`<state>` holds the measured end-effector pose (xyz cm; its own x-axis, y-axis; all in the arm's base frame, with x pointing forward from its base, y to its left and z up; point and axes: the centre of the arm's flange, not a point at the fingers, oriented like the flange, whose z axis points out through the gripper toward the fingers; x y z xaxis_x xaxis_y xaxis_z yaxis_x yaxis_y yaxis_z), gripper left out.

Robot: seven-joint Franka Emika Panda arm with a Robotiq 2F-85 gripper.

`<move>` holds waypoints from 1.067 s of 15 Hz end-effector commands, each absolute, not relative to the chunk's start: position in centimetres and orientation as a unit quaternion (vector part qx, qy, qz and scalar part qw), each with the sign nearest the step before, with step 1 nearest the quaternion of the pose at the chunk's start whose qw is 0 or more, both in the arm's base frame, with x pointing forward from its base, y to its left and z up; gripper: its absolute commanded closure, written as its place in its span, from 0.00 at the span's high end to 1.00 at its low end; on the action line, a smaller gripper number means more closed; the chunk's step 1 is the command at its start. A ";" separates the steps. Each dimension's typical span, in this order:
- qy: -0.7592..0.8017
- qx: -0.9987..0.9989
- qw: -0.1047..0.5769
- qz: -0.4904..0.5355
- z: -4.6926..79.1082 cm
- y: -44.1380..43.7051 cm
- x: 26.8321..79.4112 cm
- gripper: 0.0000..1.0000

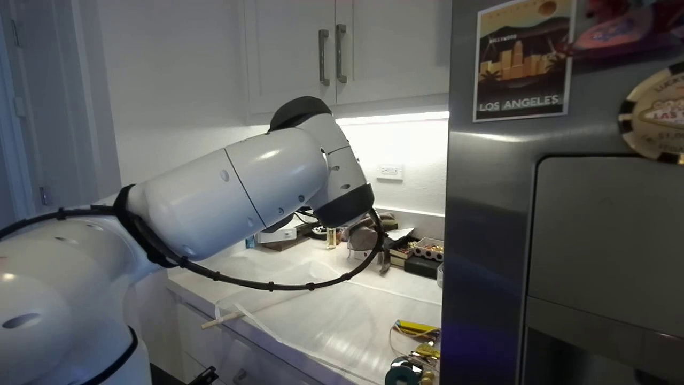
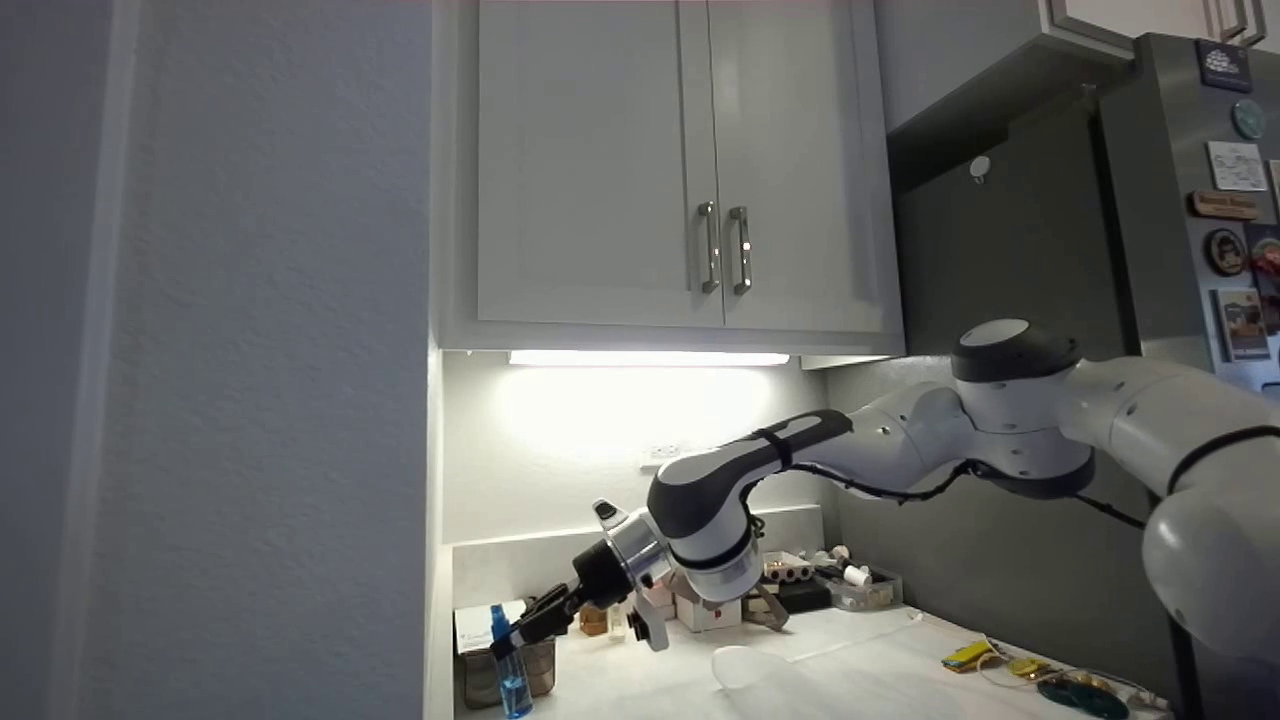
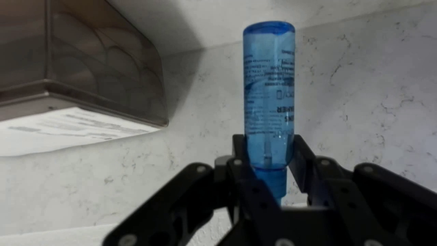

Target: Place the blue bottle upright on the bottom right corner of the counter, hang the white object on the side of the fridge

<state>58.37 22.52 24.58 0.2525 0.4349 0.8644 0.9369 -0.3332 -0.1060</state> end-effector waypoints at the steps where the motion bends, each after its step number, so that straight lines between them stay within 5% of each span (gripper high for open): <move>1: -0.469 -0.723 0.338 -0.377 24.3 22.7 59.8 0.10; 16: -0.490 -0.717 0.353 -0.348 22.3 22.4 61.2 0.10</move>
<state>60.38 22.29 22.31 0.2943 0.4424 0.8471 0.9402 -0.2932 -0.1734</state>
